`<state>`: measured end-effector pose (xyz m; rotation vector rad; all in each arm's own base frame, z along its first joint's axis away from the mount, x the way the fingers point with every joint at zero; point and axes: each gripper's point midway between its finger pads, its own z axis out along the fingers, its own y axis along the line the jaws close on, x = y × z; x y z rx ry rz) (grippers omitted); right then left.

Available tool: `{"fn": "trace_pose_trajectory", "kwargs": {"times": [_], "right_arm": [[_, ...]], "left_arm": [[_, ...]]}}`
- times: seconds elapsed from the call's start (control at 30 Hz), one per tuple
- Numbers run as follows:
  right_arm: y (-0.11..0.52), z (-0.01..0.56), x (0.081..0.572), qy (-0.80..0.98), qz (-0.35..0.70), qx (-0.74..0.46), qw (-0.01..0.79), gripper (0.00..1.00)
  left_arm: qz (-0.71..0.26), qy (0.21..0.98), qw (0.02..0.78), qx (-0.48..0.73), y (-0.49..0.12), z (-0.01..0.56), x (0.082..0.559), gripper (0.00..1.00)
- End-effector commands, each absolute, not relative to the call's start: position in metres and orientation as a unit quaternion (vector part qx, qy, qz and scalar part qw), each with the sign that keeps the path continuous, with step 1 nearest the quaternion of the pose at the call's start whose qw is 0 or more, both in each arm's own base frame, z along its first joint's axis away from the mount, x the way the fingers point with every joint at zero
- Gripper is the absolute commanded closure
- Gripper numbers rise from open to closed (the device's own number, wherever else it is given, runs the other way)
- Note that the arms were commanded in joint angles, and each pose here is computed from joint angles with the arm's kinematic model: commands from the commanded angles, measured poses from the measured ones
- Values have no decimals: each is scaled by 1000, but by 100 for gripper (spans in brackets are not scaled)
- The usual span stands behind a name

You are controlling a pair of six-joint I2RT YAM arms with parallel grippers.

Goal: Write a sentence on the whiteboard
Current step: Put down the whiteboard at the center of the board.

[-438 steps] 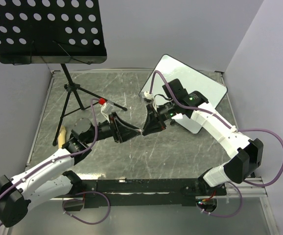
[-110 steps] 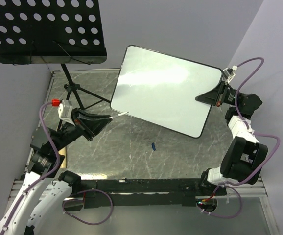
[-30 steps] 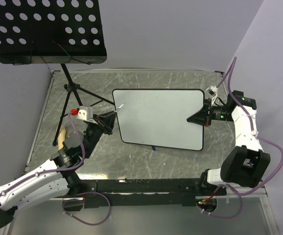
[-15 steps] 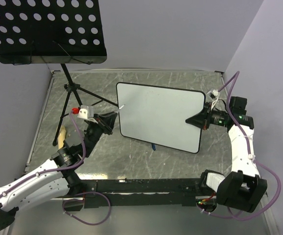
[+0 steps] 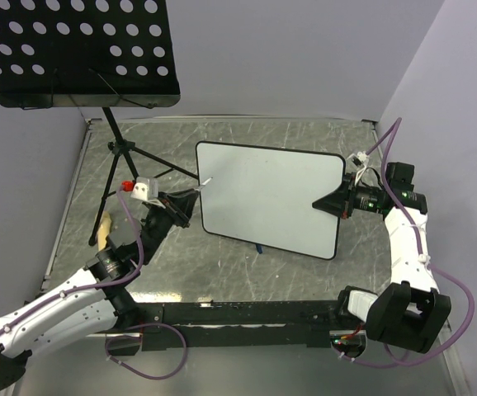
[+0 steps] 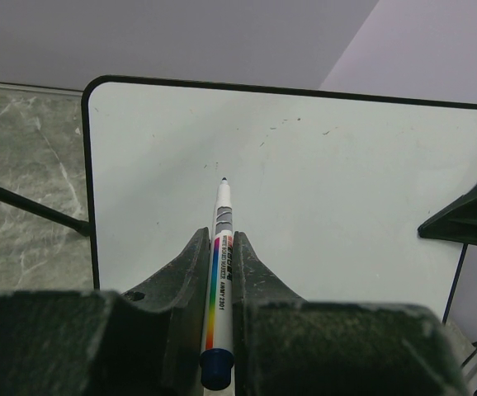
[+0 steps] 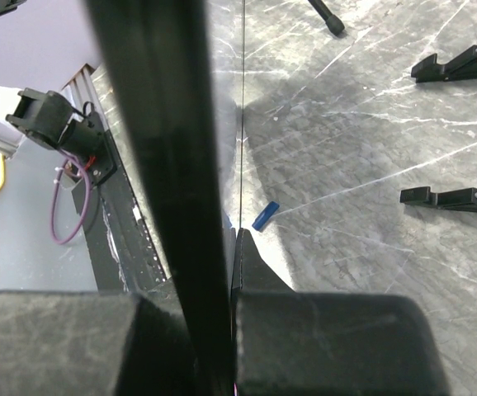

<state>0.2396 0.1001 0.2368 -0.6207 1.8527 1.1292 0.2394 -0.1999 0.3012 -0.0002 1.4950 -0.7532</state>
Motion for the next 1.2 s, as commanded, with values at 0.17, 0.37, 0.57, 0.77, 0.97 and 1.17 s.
{"fn": "trace_pose_trajectory", "kwargs": {"times": [0.17,0.37,0.57,0.77,0.97,1.17], "right_arm": [[117,290,227,647,523,-301,467,100],[117,290,227,648,523,-300,466,100],[116,289,228,648,523,-299,467,100],[116,289,228,648,524,-298,466,100],[117,289,228,647,525,-299,466,100],[116,289,228,647,524,-299,466,100]], "left_arm": [[-363,639,678,-3,-200,324,235,99],[-366,638,677,-3,-199,324,235,99],[-367,637,678,-6,-196,323,236,99],[-367,638,677,-3,-196,322,237,99],[-367,638,677,-1,-195,322,238,99],[-366,639,676,-1,-194,321,238,99]]}}
